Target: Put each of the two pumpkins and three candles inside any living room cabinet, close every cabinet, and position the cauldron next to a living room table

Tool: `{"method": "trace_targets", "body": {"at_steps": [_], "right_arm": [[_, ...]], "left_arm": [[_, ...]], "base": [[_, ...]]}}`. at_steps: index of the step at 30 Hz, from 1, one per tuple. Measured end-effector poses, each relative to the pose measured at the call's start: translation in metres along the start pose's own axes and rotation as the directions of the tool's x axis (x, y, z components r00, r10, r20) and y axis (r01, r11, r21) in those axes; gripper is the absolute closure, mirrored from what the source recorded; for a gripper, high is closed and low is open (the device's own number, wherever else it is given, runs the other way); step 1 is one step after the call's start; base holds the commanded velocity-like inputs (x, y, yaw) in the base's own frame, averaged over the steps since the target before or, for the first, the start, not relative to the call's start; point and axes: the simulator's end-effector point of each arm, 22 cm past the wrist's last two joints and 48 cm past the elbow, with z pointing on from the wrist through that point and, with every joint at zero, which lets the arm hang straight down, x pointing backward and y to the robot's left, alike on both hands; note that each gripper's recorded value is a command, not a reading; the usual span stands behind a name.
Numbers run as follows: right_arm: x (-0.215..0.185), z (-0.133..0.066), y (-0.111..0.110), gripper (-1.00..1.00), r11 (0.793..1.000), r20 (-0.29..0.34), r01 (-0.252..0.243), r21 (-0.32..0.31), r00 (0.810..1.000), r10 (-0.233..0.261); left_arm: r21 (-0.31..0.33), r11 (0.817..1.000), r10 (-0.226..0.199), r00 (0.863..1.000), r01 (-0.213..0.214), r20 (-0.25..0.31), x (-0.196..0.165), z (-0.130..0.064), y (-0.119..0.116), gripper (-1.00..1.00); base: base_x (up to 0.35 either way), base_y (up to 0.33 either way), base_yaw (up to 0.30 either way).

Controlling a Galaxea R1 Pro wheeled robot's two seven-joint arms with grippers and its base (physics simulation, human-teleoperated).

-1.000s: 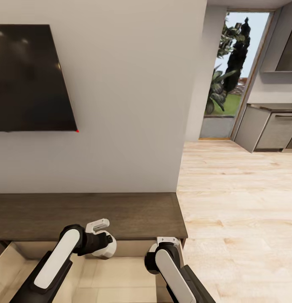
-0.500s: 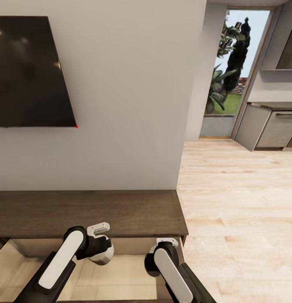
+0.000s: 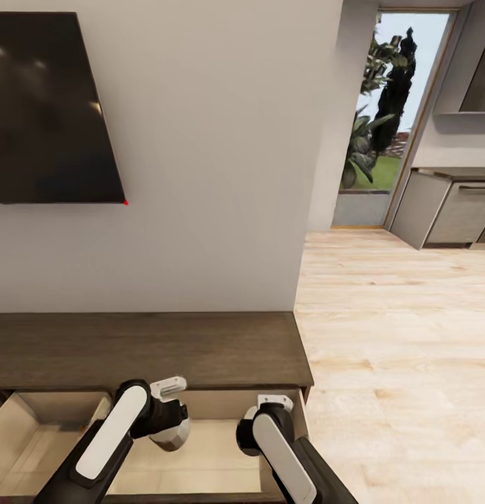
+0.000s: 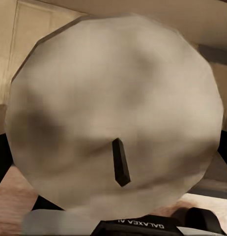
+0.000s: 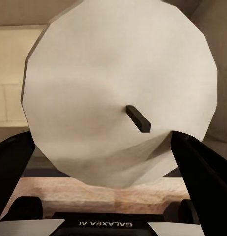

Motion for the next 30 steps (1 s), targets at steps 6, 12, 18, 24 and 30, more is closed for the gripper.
{"method": "trace_targets", "body": {"at_steps": [6,12,18,24,30], "right_arm": [[0.005,0.010,0.005,1.00,1.000,0.017,0.004,-0.005,1.000,-0.004],[0.010,0.020,0.005,1.00,1.000,0.022,0.004,-0.006,1.000,-0.004],[0.009,0.023,0.007,1.00,1.000,0.023,0.026,-0.005,0.999,-0.026],[-0.007,0.020,0.004,1.00,1.000,0.043,-0.004,-0.011,0.999,0.005],[-0.010,0.020,0.000,1.00,1.000,0.043,-0.027,-0.013,0.999,0.027]], "left_arm": [[-0.036,0.999,0.005,1.000,-0.006,-0.029,0.014,0.023,0.006,1.00],[-0.042,0.999,0.005,0.999,-0.006,-0.032,0.021,0.037,0.009,1.00],[-0.047,0.999,0.013,1.000,-0.014,-0.014,0.018,0.039,0.008,1.00],[-0.057,0.998,-0.002,1.000,0.002,0.003,0.011,0.039,0.014,1.00],[-0.058,0.998,-0.006,1.000,0.006,0.006,0.010,0.038,0.015,1.00]], "base": [[0.000,0.000,0.000],[0.000,0.000,0.000],[0.000,0.000,0.000],[0.000,0.000,0.000],[0.000,0.000,0.000]]}}
